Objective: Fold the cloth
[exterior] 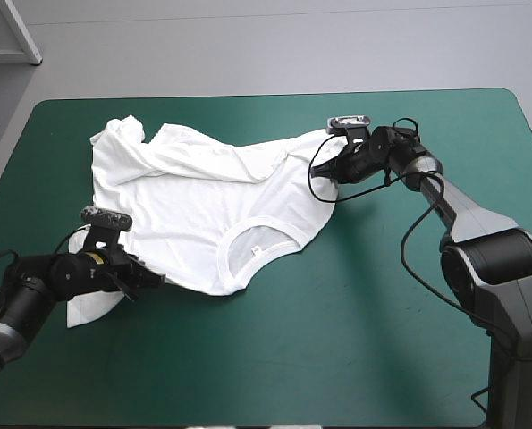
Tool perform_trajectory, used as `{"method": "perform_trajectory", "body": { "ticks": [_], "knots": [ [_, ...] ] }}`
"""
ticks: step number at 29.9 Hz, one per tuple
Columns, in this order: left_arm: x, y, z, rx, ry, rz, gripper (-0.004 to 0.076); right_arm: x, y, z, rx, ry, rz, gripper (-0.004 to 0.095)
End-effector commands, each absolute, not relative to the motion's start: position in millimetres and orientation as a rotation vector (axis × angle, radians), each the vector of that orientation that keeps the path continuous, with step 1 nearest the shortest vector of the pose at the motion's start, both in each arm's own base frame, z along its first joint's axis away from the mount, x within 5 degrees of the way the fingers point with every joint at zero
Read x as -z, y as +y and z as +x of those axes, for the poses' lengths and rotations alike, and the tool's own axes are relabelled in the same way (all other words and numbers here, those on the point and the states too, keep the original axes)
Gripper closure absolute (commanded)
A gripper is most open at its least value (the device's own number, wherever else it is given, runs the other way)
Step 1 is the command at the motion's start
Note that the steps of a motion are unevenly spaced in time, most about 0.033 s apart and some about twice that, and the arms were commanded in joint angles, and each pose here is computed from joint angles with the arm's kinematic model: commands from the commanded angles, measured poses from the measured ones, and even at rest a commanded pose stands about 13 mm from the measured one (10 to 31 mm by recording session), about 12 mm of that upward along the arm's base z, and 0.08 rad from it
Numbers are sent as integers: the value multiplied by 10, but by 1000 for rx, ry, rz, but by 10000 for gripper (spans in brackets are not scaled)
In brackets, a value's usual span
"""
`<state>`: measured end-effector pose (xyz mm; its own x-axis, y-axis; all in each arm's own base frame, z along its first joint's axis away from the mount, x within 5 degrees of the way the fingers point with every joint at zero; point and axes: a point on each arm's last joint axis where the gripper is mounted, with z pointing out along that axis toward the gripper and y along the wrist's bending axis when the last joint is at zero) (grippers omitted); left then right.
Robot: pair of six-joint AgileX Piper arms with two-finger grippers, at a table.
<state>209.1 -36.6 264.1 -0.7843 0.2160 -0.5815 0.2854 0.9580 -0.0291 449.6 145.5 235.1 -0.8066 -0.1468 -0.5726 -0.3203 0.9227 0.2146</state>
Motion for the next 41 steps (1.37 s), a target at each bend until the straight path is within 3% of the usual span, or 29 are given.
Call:
{"method": "perform_trajectory", "body": {
  "ticks": [1,9,15,21,28,33,41],
  "knots": [
    [-3173,-385,2230,123,2301,369,705,-3356,1390,4281,-424,2223,-308,925],
    [-4615,-347,2228,11,1891,372,705,-4815,1206,3648,-418,1825,-321,925],
    [-5768,-258,1712,-75,1529,339,705,-5823,977,2890,-381,1516,-321,925],
    [-6513,-109,1105,-233,1222,279,705,-6536,752,2100,-349,1223,-316,925],
    [-6878,-21,563,-277,1000,216,705,-6990,530,1303,-302,960,-313,925],
    [-6949,1,388,-275,952,202,705,-7109,408,868,-266,858,-315,925],
    [-6874,-25,580,-263,1053,226,705,-7073,424,872,-263,900,-344,925]
  ]
}}
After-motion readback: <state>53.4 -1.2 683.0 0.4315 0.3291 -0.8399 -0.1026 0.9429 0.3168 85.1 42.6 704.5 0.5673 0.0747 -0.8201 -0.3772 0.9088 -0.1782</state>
